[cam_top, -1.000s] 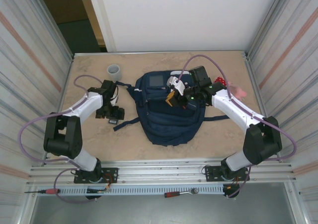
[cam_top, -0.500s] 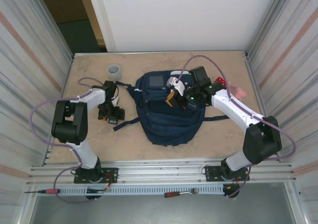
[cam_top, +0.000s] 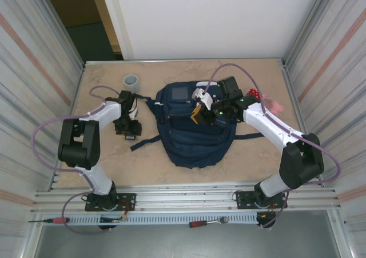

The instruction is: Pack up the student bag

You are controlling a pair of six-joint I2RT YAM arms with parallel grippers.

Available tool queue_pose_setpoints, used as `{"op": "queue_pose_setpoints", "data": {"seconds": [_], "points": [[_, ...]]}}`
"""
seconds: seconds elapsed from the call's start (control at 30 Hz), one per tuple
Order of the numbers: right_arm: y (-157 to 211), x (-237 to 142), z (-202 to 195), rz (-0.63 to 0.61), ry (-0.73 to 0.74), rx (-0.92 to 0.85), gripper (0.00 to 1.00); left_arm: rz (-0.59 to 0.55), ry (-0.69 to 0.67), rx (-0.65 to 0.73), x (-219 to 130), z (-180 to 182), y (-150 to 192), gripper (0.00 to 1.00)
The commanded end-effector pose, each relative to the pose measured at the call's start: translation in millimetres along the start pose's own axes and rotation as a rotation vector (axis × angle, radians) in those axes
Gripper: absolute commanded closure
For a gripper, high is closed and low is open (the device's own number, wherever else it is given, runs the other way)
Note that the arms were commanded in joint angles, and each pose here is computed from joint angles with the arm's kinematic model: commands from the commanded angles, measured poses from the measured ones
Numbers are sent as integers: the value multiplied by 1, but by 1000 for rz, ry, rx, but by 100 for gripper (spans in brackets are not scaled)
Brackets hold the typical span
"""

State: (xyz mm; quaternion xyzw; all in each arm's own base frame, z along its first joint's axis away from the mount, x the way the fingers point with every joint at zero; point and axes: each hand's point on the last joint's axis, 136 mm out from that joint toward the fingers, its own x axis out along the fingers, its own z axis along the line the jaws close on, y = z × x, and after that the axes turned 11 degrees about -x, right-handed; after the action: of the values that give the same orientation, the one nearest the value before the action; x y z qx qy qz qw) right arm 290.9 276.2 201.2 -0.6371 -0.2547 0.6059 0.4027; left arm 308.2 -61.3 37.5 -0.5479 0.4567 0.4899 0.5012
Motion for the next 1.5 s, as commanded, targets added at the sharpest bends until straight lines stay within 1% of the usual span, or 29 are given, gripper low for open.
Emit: {"op": "queue_pose_setpoints", "data": {"seconds": [0.0, 0.03, 0.1, 0.13, 0.23, 0.33, 0.4, 0.5, 0.53, 0.6, 0.7, 0.77, 0.97, 1.17, 1.27, 1.47], "points": [[-17, -14, -7, -38, 69, 65, 56, -137, 56, 117, -44, -29, -8, 52], [-15, -18, -10, -36, 91, 118, 50, -177, 74, 173, -57, -40, -9, 52], [-9, -26, -14, -32, 141, 253, 43, -259, 130, 323, -80, -69, -8, 52], [-7, -31, -12, -37, 146, 319, 41, -298, 170, 414, -91, -86, -3, 53], [-4, -46, 0, -58, 160, 487, 35, -408, 243, 638, -117, -121, 9, 54], [-2, -55, 12, -92, 144, 671, 33, -462, 347, 857, -134, -150, 32, 53], [2, -55, 22, -97, 108, 778, 33, -506, 387, 954, -143, -164, 43, 52], [19, -51, 34, -55, 80, 996, 33, -564, 442, 1043, -157, -180, 54, 52], [19, -49, 41, -55, 44, 1036, 33, -580, 469, 1079, -160, -185, 59, 52], [13, -42, 54, -69, -19, 1052, 33, -602, 504, 1133, -163, -192, 67, 52], [2, -31, 74, -95, -107, 1020, 32, -623, 542, 1162, -169, -199, 71, 52], [1, -26, 78, -101, -130, 1034, 33, -627, 559, 1169, -171, -202, 73, 52], [-6, -14, 80, -128, -170, 1070, 36, -618, 557, 1174, -166, -205, 73, 53], [-8, -10, 78, -126, -178, 1079, 39, -595, 536, 1172, -159, -205, 71, 53], [-9, -6, 77, -130, -184, 1094, 44, -594, 547, 1170, -160, -208, 72, 53], [-10, 0, 72, -132, -173, 1108, 57, -603, 555, 1174, -163, -210, 74, 53]]}}
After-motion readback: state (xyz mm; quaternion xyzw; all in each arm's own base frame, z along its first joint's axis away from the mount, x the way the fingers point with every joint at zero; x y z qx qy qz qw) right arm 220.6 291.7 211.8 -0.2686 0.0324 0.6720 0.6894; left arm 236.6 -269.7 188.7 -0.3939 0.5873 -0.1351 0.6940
